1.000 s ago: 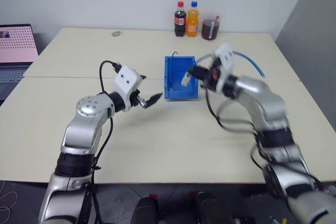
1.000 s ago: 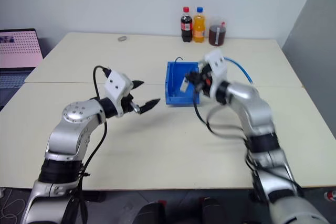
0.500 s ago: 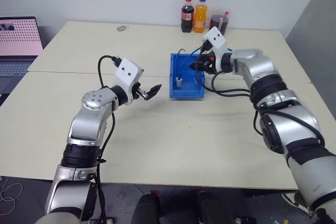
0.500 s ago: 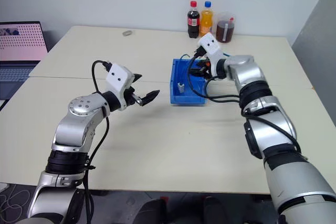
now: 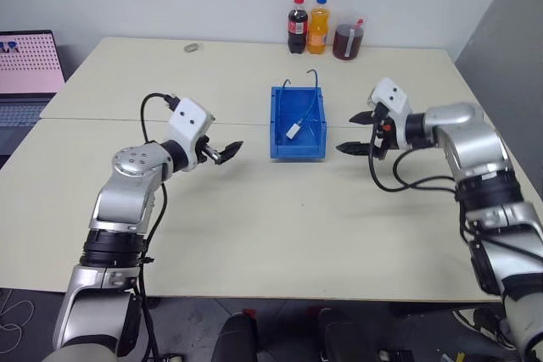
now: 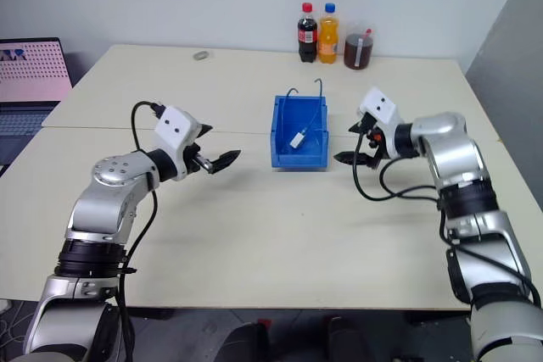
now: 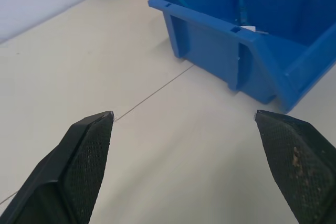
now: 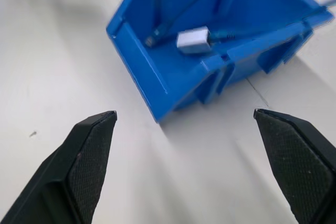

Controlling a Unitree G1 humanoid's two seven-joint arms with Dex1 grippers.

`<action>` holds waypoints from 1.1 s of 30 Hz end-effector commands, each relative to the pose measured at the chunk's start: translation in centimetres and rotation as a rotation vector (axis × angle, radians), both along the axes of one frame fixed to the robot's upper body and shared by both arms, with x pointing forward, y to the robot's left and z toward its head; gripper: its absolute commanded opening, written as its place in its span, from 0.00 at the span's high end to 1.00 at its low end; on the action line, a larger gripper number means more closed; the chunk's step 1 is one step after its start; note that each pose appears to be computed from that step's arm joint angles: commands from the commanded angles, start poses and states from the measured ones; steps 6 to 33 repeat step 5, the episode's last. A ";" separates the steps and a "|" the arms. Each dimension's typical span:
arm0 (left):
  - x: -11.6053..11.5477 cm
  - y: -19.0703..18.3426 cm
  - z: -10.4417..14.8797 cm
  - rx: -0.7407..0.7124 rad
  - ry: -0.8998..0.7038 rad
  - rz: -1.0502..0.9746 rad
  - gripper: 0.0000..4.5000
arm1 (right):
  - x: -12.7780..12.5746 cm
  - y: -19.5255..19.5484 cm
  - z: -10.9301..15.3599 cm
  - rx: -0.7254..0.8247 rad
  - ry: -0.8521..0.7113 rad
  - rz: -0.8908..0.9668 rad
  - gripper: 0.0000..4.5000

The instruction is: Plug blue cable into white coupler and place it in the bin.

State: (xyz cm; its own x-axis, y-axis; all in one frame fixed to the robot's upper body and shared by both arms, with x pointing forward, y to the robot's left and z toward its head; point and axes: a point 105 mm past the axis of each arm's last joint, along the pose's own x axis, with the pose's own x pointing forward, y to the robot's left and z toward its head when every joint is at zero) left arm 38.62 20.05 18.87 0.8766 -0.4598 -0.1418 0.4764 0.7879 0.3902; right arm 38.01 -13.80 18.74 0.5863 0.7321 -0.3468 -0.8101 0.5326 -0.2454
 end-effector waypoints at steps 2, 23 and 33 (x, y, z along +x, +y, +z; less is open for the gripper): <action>-0.7 0.9 1.2 -0.036 -0.045 0.005 0.00 | -2.6 1.0 1.4 0.175 -0.071 -0.064 0.01; -0.9 0.7 0.8 -0.073 -0.032 -0.013 0.00 | -3.1 1.4 0.9 0.216 -0.058 -0.104 0.01; -0.9 0.7 0.8 -0.073 -0.032 -0.013 0.00 | -3.1 1.4 0.9 0.216 -0.058 -0.104 0.01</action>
